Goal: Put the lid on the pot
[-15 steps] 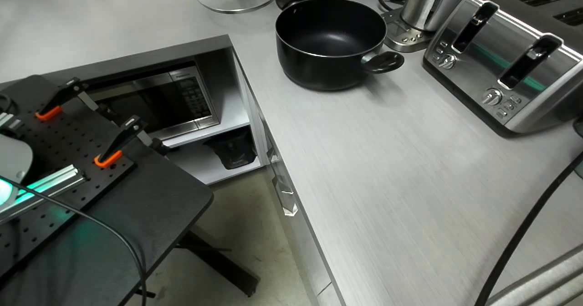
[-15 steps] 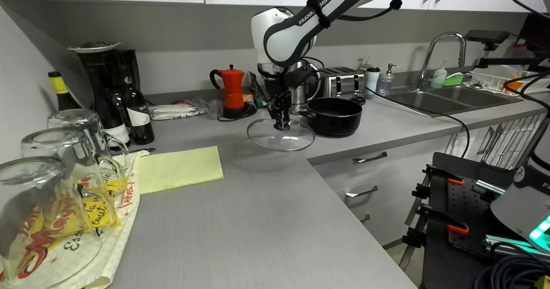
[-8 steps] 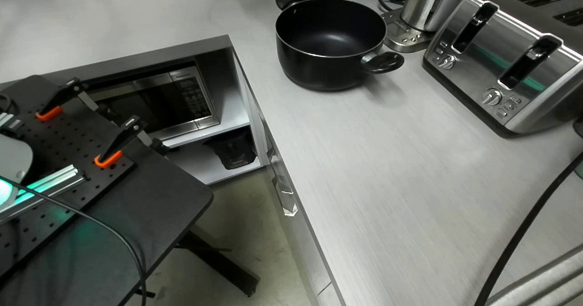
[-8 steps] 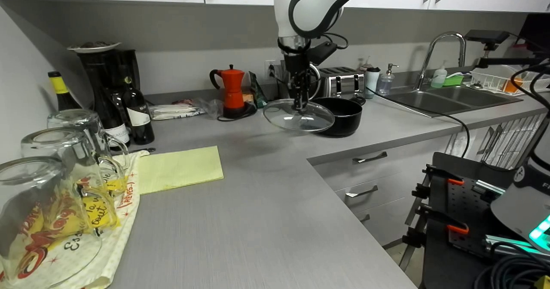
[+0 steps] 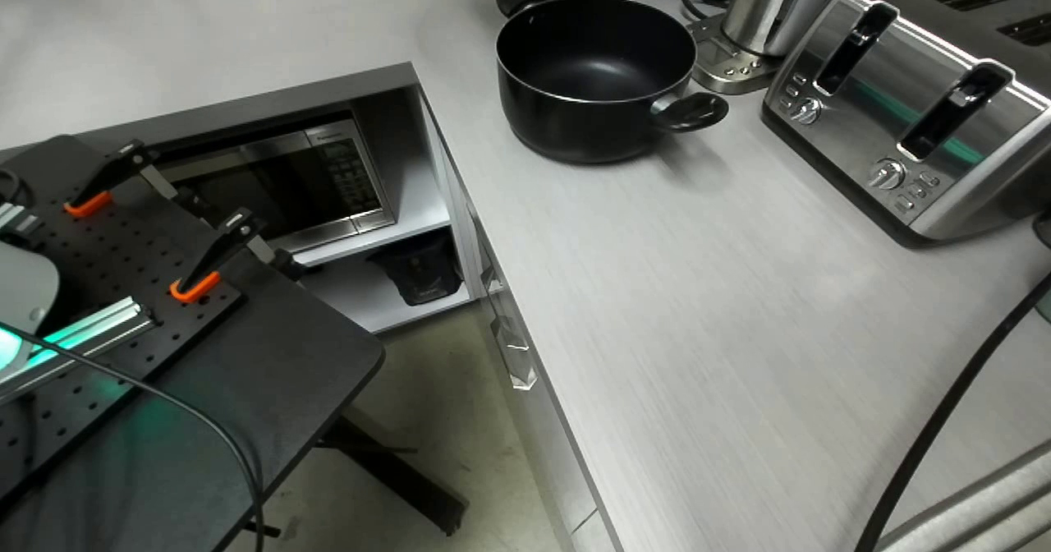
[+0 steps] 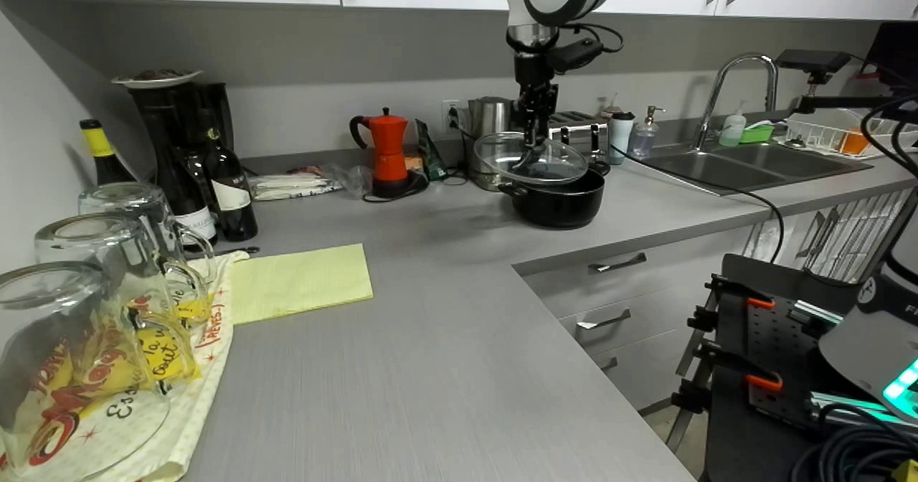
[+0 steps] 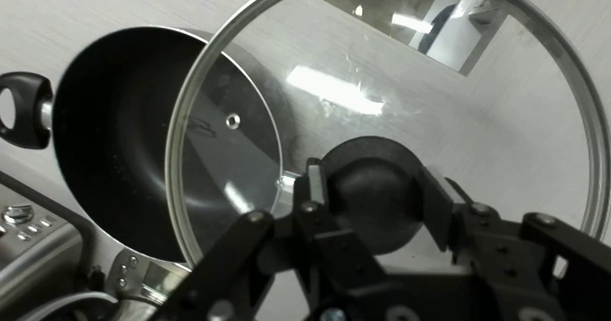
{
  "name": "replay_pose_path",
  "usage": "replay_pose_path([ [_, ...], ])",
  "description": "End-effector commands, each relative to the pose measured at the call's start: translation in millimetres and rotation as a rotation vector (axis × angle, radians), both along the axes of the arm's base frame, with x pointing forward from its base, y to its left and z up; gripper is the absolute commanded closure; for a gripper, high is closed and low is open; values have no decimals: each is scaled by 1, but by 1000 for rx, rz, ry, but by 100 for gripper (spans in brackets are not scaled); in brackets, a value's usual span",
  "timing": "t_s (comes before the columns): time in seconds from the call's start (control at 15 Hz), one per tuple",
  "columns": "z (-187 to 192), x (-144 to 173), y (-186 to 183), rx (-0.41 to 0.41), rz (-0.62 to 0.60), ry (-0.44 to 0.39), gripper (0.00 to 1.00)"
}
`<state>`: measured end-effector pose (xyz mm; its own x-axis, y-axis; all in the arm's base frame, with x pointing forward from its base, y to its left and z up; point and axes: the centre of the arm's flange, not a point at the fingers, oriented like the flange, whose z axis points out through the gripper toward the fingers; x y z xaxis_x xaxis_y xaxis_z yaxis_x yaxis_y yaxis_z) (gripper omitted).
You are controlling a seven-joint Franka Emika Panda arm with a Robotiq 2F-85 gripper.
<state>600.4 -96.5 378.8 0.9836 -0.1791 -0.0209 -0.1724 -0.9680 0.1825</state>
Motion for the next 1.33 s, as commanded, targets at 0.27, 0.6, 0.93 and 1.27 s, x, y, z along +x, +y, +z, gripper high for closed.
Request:
replay_pose_path([
  [0.27, 3, 4, -72, 41, -217, 53, 76],
  [0.6, -11, 15, -121, 104, -355, 110, 76],
  [0.93, -26, 25, -162, 136, -486, 137, 76],
  [1.27, -37, 34, -188, 136, -595, 145, 76],
])
